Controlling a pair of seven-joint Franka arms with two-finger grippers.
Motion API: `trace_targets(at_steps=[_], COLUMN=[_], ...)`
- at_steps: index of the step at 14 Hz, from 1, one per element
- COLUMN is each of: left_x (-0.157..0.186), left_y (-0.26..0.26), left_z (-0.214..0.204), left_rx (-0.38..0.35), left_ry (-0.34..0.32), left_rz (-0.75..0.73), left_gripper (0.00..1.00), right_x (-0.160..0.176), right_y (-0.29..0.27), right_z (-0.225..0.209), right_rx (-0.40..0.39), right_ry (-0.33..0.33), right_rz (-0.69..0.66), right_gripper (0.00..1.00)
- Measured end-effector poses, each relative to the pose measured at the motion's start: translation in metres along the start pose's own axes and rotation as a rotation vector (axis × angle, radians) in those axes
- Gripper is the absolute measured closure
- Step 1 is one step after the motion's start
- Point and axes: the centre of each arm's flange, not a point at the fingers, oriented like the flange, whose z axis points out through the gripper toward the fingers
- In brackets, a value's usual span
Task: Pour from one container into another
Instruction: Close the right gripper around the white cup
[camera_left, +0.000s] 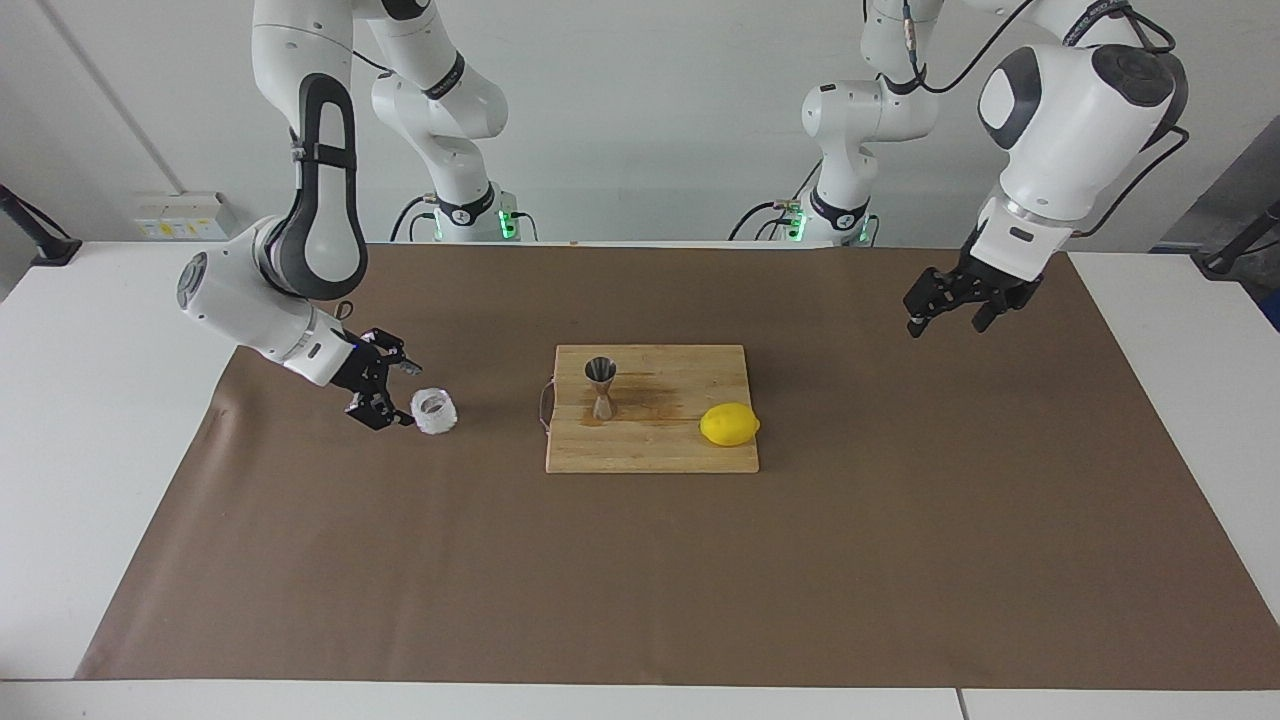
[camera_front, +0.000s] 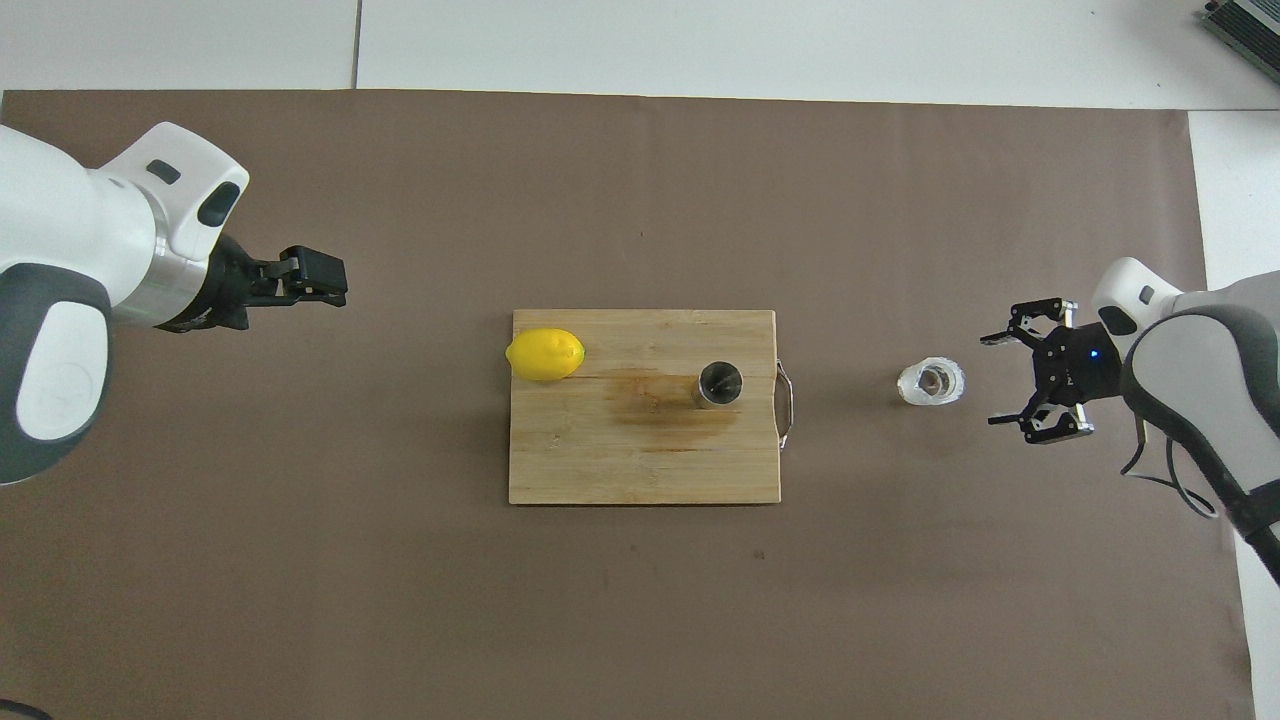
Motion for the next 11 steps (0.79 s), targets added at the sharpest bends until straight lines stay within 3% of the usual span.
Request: trace_targets(at_steps=[3, 7, 11], left_x=[-0.003, -0.008, -0.008], left_y=[-0.006, -0.017, -0.028], left_z=[-0.016, -0.050, -0.043], left_rx=[0.042, 0.073, 0.075], left_ry=[-0.017, -0.042, -0.065], left_rz=[0.028, 0.022, 0.007], left_gripper=[0.00, 0.00, 0.00], right_x=[-0.015, -0.006, -0.005], right_y=[-0.001, 0.002, 0.002], right_z=[0.016, 0.023, 0.026], right_rx=[0.002, -0.001, -0.003], right_ry=[0.041, 0.064, 0.075], right_rz=[0.005, -0.001, 0.006], right_gripper=[0.00, 0.00, 0.00])
